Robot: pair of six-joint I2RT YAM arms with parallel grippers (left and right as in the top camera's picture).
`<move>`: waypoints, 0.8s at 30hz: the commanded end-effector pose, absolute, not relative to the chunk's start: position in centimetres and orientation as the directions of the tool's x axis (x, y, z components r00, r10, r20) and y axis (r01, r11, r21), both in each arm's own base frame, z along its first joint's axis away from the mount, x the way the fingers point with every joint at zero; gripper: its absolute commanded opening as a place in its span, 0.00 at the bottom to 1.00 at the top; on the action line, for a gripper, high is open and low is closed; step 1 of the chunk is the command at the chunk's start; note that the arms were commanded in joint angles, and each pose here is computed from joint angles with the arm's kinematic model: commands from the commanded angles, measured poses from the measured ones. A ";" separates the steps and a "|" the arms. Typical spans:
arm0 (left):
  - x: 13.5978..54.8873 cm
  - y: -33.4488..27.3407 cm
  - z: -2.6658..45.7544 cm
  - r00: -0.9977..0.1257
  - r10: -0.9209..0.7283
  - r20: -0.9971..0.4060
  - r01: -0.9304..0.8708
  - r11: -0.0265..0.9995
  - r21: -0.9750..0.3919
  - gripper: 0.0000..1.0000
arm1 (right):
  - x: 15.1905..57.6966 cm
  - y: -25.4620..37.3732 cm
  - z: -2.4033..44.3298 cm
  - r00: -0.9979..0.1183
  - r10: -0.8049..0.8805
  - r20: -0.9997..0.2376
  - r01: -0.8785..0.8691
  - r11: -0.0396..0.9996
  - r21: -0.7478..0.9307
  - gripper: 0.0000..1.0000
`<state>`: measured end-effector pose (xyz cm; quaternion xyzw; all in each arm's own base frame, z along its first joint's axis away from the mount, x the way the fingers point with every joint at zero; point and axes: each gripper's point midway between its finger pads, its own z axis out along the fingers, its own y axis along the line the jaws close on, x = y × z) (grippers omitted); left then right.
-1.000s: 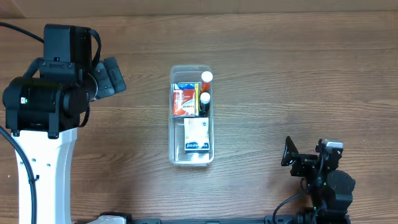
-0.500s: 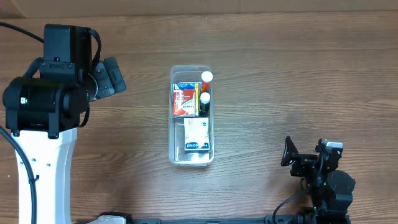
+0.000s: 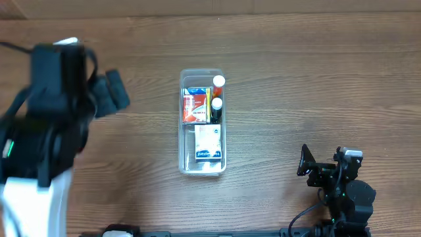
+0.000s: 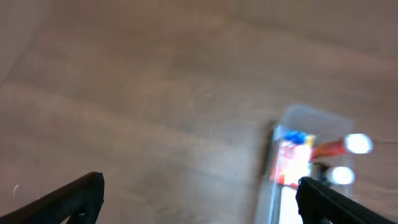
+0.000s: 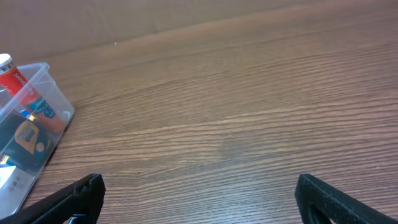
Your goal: Pack container
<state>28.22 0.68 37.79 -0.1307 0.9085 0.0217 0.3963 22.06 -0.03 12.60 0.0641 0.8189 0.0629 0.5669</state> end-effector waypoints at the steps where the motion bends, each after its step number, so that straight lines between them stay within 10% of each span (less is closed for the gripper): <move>1: 24.6 -2.1 38.6 -0.601 0.044 -0.798 0.077 0.997 -0.002 1.00 | 22.1 -0.2 12.4 -0.344 0.183 -0.921 0.040 0.983 0.180 1.00; 24: 22.5 -5.3 18.2 -0.248 0.077 -0.966 0.338 0.941 -0.012 1.00 | 22.1 -0.2 12.4 -0.344 0.183 -0.921 0.040 0.983 0.180 1.00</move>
